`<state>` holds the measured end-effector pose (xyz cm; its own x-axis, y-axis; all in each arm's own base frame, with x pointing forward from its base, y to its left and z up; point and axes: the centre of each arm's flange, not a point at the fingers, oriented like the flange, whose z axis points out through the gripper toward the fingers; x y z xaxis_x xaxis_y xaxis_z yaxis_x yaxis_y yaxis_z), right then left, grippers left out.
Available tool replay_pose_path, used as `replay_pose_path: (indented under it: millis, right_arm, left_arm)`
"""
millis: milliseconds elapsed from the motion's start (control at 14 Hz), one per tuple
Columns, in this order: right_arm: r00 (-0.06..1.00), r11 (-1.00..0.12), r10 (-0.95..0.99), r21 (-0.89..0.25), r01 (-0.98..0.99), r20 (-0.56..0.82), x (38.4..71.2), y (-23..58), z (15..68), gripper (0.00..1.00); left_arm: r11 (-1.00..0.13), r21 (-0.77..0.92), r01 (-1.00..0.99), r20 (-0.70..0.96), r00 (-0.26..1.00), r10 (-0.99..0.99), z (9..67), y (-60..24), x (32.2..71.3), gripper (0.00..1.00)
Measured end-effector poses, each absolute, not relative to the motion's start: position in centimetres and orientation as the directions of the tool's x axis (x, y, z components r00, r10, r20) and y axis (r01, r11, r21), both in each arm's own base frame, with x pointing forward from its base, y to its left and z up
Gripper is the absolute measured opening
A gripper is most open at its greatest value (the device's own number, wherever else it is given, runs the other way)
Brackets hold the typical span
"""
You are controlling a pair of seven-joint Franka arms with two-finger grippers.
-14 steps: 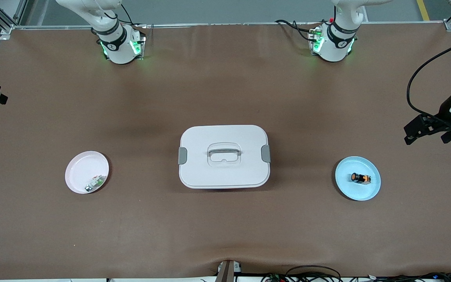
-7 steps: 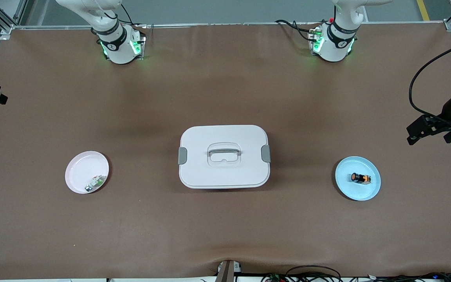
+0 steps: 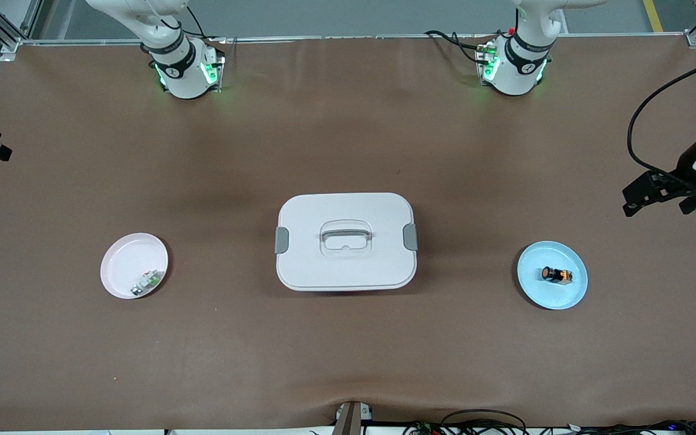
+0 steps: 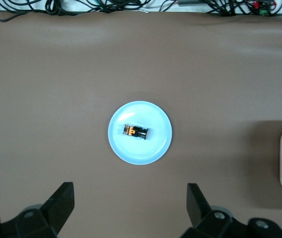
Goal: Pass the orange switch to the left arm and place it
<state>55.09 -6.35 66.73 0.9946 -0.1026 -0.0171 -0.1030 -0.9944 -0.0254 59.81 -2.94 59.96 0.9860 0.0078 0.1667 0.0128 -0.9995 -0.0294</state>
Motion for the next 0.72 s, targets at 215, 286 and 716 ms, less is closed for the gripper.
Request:
replay_pose_path:
  millis: [215,286,716]
  right_arm:
    - [0.995,-0.994,-0.103,-0.025,-0.103,-0.017,55.1,-6.4,66.7,1.0]
    - [0.995,-0.994,-0.103,-0.025,-0.103,-0.017,55.1,-6.4,66.7,1.0]
    - [0.995,-0.994,-0.103,-0.025,-0.103,-0.017,55.1,-6.4,66.7,1.0]
  left_arm:
    - [-0.999,-0.034,0.004,0.161,0.987,-0.002,60.4,-3.3,58.2,1.0]
    - [-0.999,-0.038,-0.009,0.159,0.987,-0.015,60.4,-3.3,57.6,1.0]
    - [-0.998,-0.027,-0.051,0.188,0.981,-0.055,60.9,-2.0,56.4,1.0]
